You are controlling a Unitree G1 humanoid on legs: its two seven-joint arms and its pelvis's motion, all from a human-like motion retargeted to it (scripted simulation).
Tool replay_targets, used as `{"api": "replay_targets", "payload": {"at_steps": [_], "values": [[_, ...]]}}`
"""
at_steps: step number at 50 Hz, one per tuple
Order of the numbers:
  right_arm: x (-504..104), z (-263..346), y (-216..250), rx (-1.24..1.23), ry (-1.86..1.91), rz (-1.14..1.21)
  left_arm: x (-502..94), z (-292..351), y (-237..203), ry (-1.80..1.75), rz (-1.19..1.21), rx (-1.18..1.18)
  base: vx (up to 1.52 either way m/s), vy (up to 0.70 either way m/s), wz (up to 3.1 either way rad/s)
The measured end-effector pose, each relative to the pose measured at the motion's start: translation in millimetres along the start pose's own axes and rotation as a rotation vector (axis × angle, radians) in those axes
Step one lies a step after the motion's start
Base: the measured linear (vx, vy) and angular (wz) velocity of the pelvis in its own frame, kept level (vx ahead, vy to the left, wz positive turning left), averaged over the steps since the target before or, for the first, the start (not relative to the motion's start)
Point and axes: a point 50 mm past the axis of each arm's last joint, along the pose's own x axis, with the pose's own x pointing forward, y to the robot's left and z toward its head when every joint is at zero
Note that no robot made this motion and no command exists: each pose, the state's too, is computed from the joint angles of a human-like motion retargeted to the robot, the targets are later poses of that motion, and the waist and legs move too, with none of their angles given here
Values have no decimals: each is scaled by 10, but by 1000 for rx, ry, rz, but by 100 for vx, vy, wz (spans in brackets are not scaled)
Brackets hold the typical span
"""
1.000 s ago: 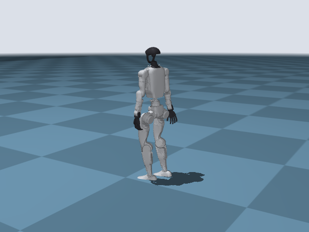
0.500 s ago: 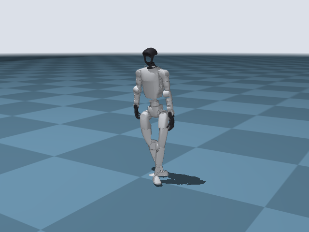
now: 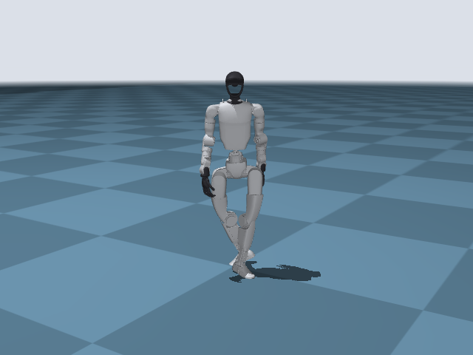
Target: In place motions
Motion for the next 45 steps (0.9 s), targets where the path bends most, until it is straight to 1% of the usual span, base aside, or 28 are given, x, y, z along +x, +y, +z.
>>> {"api": "replay_targets", "payload": {"at_steps": [3, 7, 12, 15, 18, 22, 28, 34, 45], "values": [[-22, -223, 14, -22, 78, 5, -10, 114, 20, -25, 11, 90, 45, -21, 148], [-71, -563, 80, -23, 221, 33, -48, 428, -6, -110, -2, 195, 28, -31, 194], [-156, -924, 307, 68, 397, 85, -162, 935, -101, -261, -15, 300, 12, -39, 156], [-209, -1067, 486, 131, 448, 161, -247, 1187, -147, -340, -12, 344, 10, -35, 153], [-248, -1155, 617, 145, 464, 221, -298, 1320, -197, -386, -14, 375, 5, -31, 143], [-270, -1205, 636, 98, 483, 235, -289, 1307, -237, -378, -15, 378, 1, -22, 111], [-226, -1107, 554, 31, 443, 230, -218, 1124, -292, -291, -87, 337, 1, -3, 11], [-128, -851, 394, -21, 349, 161, -170, 988, -265, -286, -85, 274, -3, 6, -34], [10, -247, 261, -92, 135, 131, -144, 918, -307, -286, -89, 250, -26, 3, -213]]}}
